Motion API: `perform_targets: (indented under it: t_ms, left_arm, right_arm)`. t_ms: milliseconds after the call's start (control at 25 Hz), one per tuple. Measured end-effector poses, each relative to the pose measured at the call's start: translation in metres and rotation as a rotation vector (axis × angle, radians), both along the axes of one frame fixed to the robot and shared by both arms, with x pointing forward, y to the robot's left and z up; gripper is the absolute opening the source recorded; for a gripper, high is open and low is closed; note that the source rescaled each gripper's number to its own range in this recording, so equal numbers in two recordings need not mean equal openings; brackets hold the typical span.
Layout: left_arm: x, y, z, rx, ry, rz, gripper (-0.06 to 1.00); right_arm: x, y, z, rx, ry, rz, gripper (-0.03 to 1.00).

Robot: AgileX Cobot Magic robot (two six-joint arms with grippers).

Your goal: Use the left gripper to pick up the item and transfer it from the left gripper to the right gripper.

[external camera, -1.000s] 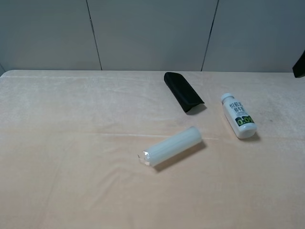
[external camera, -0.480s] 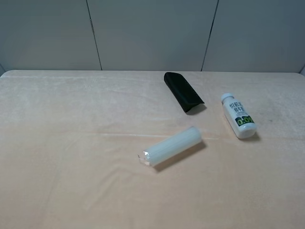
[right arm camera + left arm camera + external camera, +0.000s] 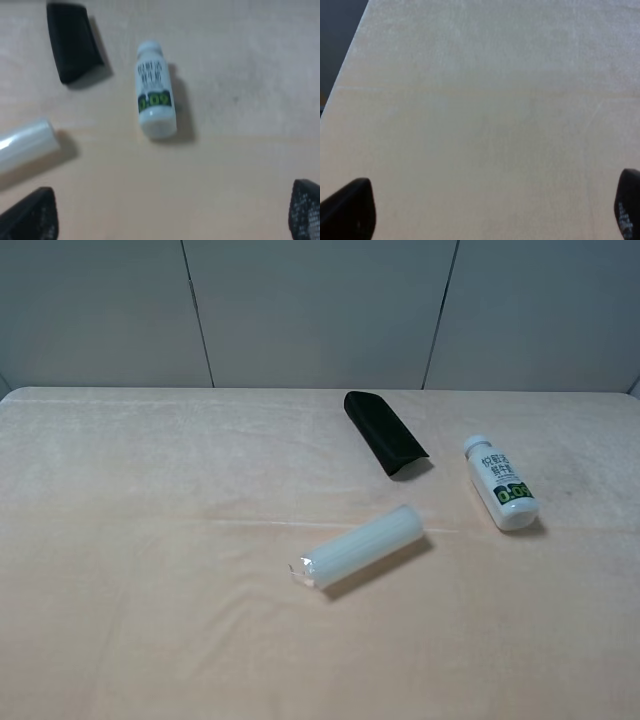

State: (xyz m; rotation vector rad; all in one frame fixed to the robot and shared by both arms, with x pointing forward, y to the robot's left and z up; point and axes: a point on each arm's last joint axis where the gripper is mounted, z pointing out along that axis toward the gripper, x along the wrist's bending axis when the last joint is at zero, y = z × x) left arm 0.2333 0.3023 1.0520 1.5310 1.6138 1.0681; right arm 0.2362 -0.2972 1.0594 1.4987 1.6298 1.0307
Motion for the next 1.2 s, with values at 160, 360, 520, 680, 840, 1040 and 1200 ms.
perform_targets:
  t_ms: [160,360,520,680,840,1040,1200]
  left_arm:
    - [0.0000,0.0000,0.0000,0.000,0.000,0.000,0.88]
    - [0.0000,0.0000,0.0000,0.000,0.000,0.000,0.88]
    - [0.0000,0.0000,0.0000,0.000,0.000,0.000,0.88]
    - [0.0000,0.0001,0.0001,0.001,-0.001,0.000,0.88]
    - [0.0001,0.0001,0.0002,0.000,-0.002,0.001,0.88]
    - [0.0001,0.0001,0.0002,0.000,-0.002,0.001,0.88]
    - [0.0001,0.0001,0.0002,0.000,-0.002,0.001,0.88]
  right_arm:
    - [-0.0036,-0.0005,-0.0036,-0.031,-0.028,0.014,1.00]
    - [-0.0018,-0.0003,-0.0064,-0.036,-0.027,0.017,1.00]
    - [-0.0015,-0.0002,-0.0071,-0.036,-0.025,0.017,1.00]
    - [-0.0015,-0.0002,-0.0071,-0.036,-0.025,0.017,1.00]
    - [-0.0015,-0.0002,-0.0071,-0.036,-0.025,0.017,1.00]
    - [-0.0012,0.0000,-0.0069,-0.036,-0.025,-0.048,1.00]
    - [-0.0011,0.0002,-0.0069,-0.037,-0.025,-0.094,1.00]
